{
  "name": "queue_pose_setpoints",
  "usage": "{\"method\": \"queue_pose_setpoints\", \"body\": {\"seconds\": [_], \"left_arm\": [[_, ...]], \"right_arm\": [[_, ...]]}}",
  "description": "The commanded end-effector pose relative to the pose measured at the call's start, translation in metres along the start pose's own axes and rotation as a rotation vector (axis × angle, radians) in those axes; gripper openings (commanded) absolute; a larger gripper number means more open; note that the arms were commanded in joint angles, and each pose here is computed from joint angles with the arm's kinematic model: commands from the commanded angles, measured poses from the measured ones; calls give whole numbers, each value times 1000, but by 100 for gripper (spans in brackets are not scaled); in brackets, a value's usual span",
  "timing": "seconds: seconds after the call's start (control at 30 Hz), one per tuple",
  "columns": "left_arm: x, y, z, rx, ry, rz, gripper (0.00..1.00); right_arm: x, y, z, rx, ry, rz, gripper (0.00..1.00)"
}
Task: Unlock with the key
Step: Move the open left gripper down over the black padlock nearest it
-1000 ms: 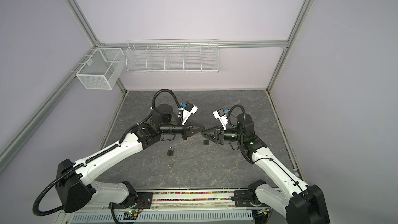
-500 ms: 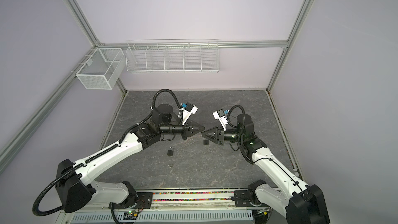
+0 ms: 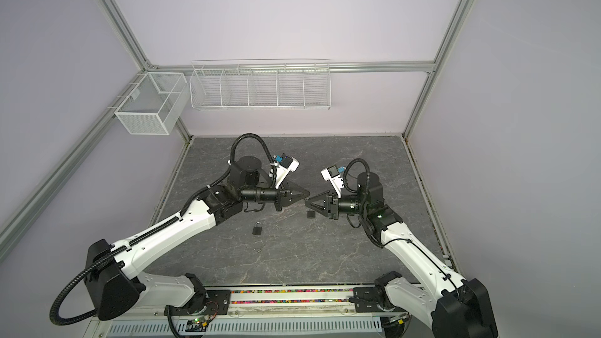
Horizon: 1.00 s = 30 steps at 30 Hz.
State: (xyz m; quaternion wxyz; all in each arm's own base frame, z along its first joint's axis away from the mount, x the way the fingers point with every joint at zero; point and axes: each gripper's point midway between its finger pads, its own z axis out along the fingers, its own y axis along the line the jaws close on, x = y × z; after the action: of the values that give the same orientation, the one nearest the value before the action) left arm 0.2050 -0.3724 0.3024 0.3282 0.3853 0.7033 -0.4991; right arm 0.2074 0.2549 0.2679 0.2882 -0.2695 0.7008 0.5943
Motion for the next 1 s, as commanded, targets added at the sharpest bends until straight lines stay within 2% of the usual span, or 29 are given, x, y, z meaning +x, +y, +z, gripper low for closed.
{"method": "queue_pose_setpoints", "body": {"seconds": [0.0, 0.13, 0.2, 0.57, 0.6, 0.7, 0.8, 0.87, 0.97], "left_arm": [[-9, -6, -1, 22, 0, 38, 0], [-9, -6, -2, 14, 2, 44, 0], [-10, -6, -2, 14, 0, 47, 0], [-20, -5, -4, -8, -19, 53, 0], [-21, -3, -4, -23, -22, 48, 6], [-29, 3, -6, -74, -35, 39, 39], [-37, 13, -12, -153, -66, 16, 63], [-40, 27, -14, -229, -90, -24, 70], [-41, 55, -18, -375, -124, -127, 72]], "right_arm": [[4, 5, -1, -13, 9, -21, 17], [4, 5, -1, -12, 12, -24, 14], [5, 4, -2, -7, 13, -26, 6], [3, 7, -6, 24, -6, -41, 6], [2, 6, -6, 30, -8, -40, 6], [4, 0, -9, 75, -13, -15, 6], [7, -20, -15, 200, -22, 36, 6], [12, -31, -20, 260, -22, 67, 6], [23, -56, -30, 392, -14, 152, 6]]}}
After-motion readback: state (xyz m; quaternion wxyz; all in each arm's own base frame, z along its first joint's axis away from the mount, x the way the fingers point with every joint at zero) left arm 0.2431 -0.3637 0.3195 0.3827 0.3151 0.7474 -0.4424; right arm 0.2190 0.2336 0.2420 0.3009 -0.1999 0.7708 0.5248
